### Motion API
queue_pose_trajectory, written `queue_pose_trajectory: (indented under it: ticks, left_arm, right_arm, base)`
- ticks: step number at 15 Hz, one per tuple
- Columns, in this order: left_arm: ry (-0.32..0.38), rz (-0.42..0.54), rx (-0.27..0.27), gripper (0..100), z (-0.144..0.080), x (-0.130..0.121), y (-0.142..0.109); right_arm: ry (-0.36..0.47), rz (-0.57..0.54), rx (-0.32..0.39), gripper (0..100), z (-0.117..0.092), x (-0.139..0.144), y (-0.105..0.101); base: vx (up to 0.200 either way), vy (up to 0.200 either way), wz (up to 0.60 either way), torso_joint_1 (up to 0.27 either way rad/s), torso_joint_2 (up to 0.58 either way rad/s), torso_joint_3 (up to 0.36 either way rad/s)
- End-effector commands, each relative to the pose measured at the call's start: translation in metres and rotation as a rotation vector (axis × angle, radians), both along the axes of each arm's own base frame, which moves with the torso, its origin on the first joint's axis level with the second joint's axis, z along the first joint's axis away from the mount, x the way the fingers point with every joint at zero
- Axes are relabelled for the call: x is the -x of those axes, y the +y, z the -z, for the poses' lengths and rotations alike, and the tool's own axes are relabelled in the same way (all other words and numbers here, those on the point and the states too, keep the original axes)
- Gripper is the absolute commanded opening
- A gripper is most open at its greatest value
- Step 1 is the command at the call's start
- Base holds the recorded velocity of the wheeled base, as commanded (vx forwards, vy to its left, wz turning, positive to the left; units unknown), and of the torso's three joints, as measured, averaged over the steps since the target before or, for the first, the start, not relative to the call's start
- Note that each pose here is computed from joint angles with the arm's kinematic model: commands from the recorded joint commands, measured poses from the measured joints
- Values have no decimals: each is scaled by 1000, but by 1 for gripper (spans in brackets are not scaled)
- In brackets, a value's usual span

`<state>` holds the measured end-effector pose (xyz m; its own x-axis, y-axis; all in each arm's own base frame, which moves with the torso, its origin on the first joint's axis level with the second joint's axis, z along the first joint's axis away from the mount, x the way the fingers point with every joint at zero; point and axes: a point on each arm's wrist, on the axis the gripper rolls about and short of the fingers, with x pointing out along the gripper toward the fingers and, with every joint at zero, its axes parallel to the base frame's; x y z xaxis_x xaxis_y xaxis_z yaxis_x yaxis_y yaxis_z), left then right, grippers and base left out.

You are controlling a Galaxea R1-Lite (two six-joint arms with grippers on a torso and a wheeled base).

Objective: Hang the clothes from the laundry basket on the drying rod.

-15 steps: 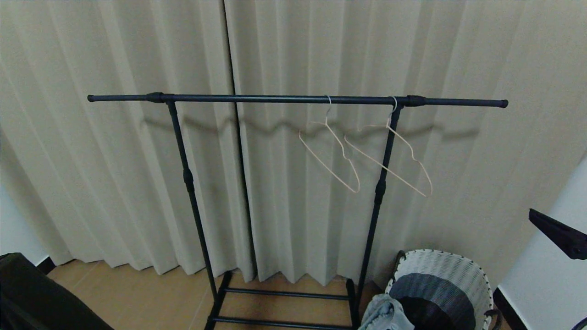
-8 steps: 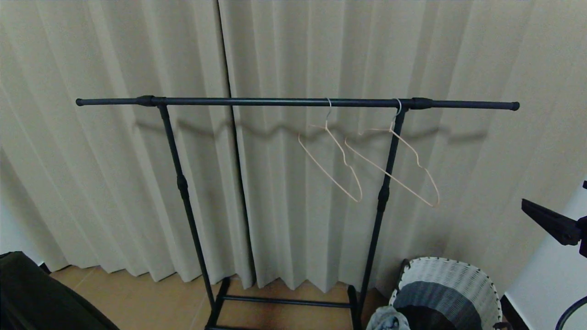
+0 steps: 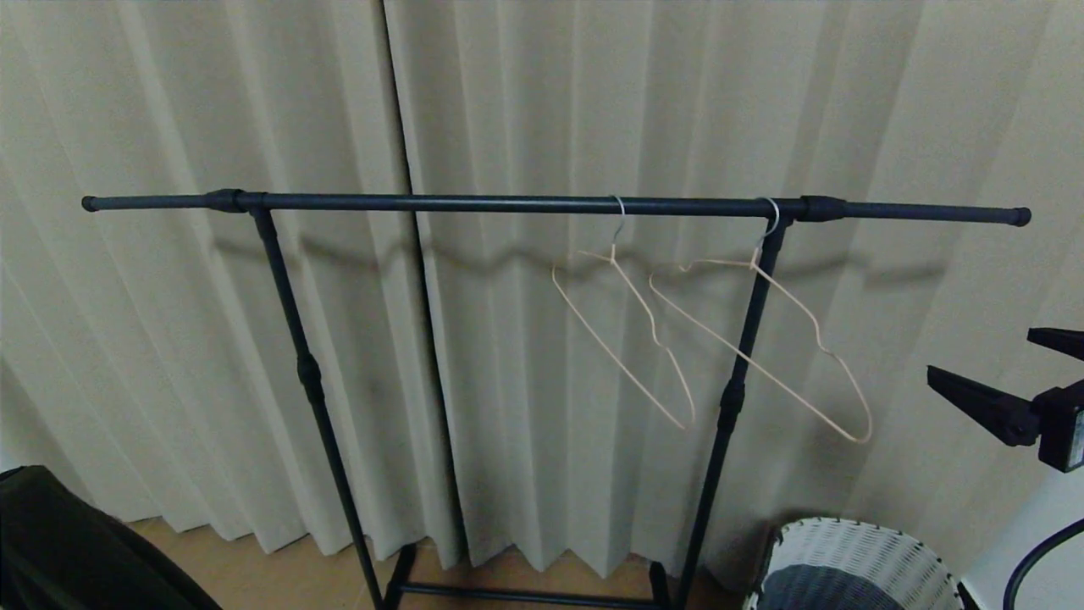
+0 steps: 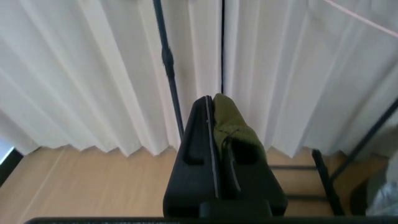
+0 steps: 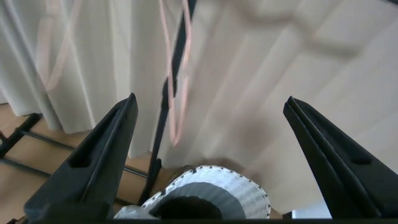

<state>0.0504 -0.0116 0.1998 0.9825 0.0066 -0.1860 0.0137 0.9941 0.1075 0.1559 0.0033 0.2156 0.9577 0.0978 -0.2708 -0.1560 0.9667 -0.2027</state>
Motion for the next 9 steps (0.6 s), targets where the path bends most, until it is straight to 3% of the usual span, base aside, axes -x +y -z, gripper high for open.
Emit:
queue_pose_trajectory:
  ticks: [1,3,9]
  left_arm:
    - [5,-1,-2,0,1,-1,0]
    - [8,0,-5,0,2,0,0]
    - [11,0,-9,0,5,-1,0]
  right_arm:
    - [24,-6,-1,100,3,-8,1]
    - [44,-42,-1,100,1,-16,7]
    - [258,-62,10,100,-3,-56,14]
  base:
    - [200,0,0,2,7,-2]
    - [200,0,0,5,5,2]
    - [0,0,0,0,0,0]
